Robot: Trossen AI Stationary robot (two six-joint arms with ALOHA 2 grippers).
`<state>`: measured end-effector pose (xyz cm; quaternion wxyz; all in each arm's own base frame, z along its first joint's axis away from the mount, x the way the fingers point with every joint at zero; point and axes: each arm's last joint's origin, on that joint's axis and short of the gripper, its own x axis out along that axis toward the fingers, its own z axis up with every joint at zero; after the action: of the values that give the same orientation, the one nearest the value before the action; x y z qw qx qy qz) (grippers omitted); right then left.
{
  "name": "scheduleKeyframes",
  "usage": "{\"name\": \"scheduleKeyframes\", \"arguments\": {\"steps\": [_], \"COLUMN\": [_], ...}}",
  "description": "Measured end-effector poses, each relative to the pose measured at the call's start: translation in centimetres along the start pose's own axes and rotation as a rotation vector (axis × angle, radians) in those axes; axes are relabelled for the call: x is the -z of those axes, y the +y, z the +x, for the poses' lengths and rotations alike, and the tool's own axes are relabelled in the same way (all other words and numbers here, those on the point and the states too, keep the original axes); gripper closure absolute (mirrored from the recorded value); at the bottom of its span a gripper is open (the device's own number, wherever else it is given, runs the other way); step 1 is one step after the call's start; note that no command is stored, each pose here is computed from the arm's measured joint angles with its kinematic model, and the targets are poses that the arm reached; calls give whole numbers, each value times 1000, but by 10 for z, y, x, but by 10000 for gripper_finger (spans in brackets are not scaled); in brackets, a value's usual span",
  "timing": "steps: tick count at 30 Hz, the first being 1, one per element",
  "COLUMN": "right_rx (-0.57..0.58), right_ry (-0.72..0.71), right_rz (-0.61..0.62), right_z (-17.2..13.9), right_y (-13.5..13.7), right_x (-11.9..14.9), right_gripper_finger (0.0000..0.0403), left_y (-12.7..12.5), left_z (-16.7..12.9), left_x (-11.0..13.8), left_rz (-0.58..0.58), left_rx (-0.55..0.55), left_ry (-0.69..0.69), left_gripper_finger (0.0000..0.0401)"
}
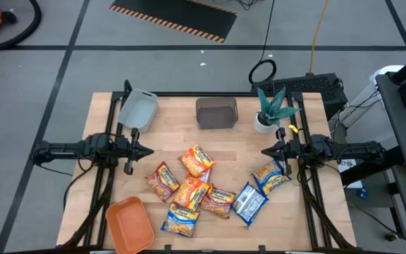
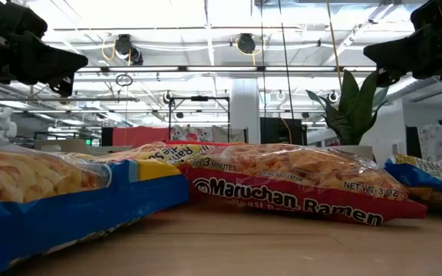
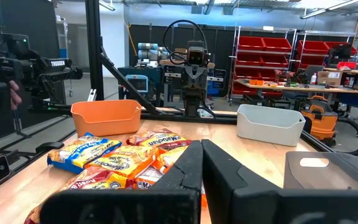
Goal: Sort Maruchan noodles
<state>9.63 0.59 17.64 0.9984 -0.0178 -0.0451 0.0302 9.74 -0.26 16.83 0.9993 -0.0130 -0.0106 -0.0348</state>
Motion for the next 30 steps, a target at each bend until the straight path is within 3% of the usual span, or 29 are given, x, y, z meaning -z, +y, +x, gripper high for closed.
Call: {"name": "scheduleKeyframes", "arguments": {"steps": [30], "right_rx": [27], "right_ry": [1], "right_rz": [0], "right_z": [0], "right_y": [-1], "right_x": [0], "right_gripper_finger": [403], "left_y": [0], "left_z": [0], "left_x": [-4], "left_rz": [12], "left_rx": [-13], "left_ry": [-39], "left_gripper_finger": [382]}}
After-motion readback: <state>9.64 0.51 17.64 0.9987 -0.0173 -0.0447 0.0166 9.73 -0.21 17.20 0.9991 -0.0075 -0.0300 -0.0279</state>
